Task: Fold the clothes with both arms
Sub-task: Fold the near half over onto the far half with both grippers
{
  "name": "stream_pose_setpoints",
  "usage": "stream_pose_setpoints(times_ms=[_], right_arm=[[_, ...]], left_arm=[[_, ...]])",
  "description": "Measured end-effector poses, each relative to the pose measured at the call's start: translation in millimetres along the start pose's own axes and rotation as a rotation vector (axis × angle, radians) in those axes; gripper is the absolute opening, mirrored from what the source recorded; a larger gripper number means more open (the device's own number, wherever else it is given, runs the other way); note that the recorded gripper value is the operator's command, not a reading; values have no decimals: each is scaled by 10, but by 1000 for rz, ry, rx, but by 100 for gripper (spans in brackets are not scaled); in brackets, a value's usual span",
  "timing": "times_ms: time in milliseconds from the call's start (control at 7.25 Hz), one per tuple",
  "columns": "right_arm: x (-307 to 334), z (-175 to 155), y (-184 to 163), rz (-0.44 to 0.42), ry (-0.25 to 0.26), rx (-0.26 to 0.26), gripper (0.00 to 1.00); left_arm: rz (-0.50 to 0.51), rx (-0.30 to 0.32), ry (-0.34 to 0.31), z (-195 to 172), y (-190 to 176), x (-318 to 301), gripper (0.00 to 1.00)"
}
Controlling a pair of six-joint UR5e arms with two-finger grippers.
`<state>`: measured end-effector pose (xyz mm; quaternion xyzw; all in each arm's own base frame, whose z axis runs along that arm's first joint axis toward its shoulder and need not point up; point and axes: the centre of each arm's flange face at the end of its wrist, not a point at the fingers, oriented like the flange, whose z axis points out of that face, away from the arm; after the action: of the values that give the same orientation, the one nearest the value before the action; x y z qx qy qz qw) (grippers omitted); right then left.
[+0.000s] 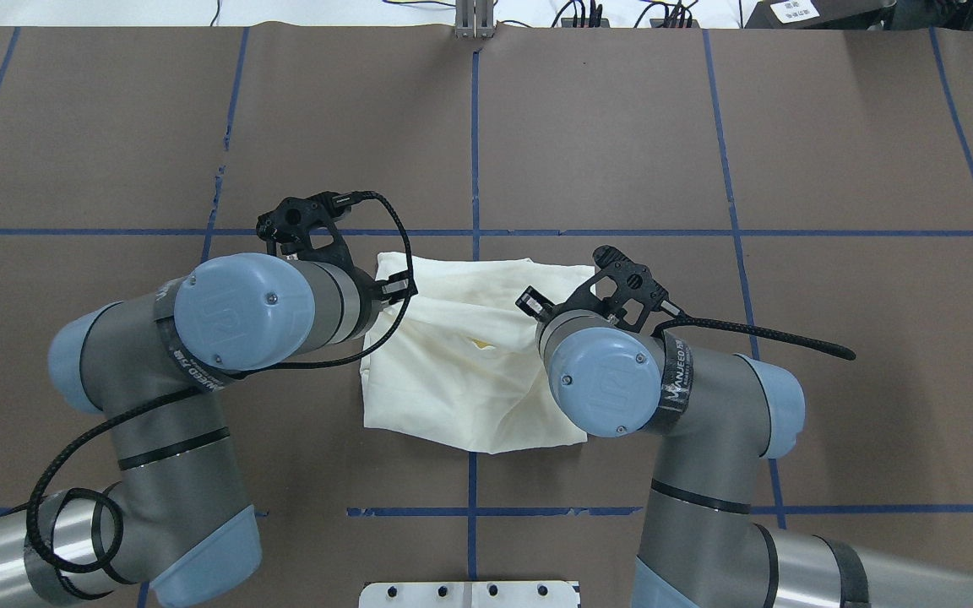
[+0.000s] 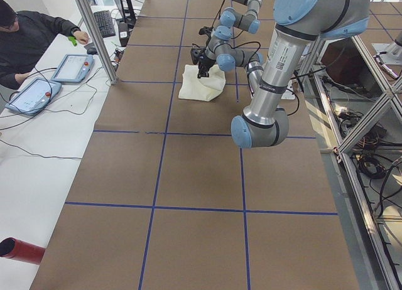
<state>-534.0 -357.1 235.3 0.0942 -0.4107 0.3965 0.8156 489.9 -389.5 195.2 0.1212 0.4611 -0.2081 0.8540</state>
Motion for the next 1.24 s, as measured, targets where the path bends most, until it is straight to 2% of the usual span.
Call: stream_pose_setpoints(times_ms=[414, 689, 1241], right_arm=[[-149, 135, 33, -11, 12, 14, 0], [-411, 315, 55, -12, 32, 26, 0], [-475, 544, -100, -19, 54, 38, 0]], left_arm=[[3, 13, -38, 312, -66, 129, 0], [1, 18, -39, 501, -93, 178, 0], [16, 42, -45, 723, -296, 167, 0]])
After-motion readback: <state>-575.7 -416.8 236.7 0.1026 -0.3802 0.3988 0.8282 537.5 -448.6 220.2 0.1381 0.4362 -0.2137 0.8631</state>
